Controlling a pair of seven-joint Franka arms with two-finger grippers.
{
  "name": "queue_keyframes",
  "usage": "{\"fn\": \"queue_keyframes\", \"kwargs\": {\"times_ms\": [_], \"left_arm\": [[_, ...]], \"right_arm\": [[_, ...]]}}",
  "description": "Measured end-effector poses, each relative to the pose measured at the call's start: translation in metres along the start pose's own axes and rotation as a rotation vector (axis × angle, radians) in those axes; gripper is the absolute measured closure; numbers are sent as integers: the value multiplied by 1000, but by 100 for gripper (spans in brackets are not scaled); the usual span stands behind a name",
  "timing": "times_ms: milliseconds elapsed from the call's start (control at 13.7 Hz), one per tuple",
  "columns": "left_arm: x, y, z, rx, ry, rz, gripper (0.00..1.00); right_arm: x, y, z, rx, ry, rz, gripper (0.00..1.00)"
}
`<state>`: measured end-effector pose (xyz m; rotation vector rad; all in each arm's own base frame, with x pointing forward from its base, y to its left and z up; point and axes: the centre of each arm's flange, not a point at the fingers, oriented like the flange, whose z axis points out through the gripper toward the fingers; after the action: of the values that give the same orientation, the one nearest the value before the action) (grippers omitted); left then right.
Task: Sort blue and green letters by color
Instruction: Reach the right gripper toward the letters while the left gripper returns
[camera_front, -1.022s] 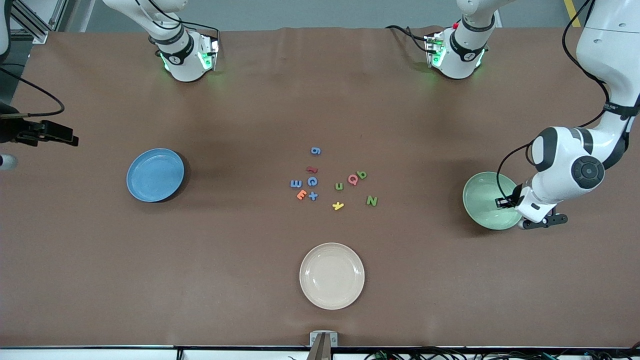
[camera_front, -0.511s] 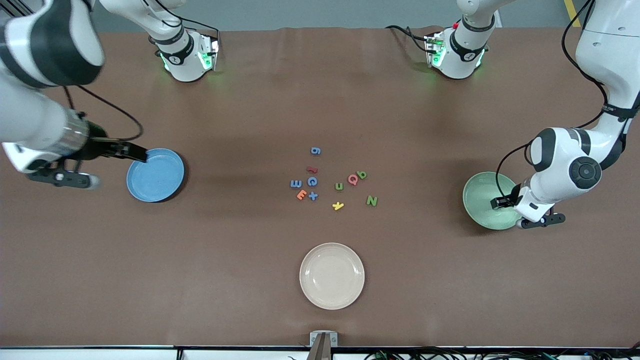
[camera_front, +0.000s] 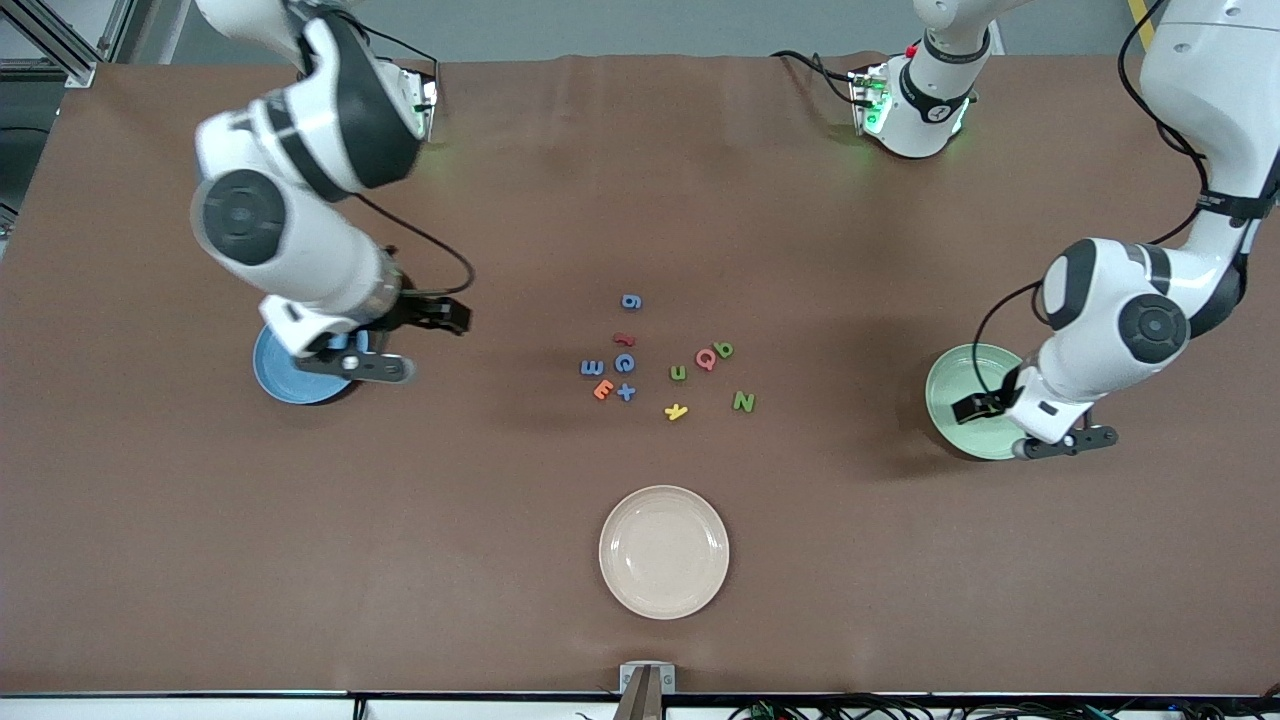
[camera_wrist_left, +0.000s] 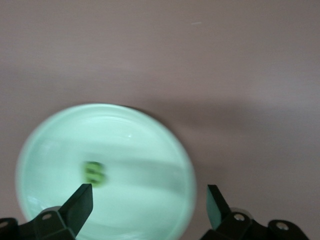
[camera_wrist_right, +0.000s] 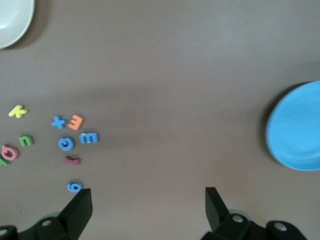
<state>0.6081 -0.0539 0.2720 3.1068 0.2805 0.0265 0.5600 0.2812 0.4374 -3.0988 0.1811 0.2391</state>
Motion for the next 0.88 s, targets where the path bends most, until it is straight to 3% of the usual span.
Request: {"fn": "queue_keyframes", "kwargs": {"times_ms": [219, 292, 438, 657, 730, 803, 876], "left_arm": [[-14, 74, -16, -25, 16, -31, 3], [-19, 97, -19, -30, 18, -12, 10], [-28, 138, -19, -45, 17, 41, 11], [-39, 182, -7, -57, 8, 127, 15], [-43, 197, 0, -53, 9, 168, 22], [-49, 212, 8, -48, 9, 206, 22], [-55, 225, 16, -45, 3, 236, 28]], "right_arm": [[-22, -64, 59, -1, 33, 26, 0], [-30, -83, 80, -3, 40, 29, 0], [-40, -115, 119, 4, 66, 23, 0], [-43, -137, 168, 4, 89, 22, 0], [-42, -139, 181, 1, 95, 21, 4], [-41, -141, 191, -1, 102, 17, 4], [-40, -142, 199, -5, 106, 13, 10]]}}
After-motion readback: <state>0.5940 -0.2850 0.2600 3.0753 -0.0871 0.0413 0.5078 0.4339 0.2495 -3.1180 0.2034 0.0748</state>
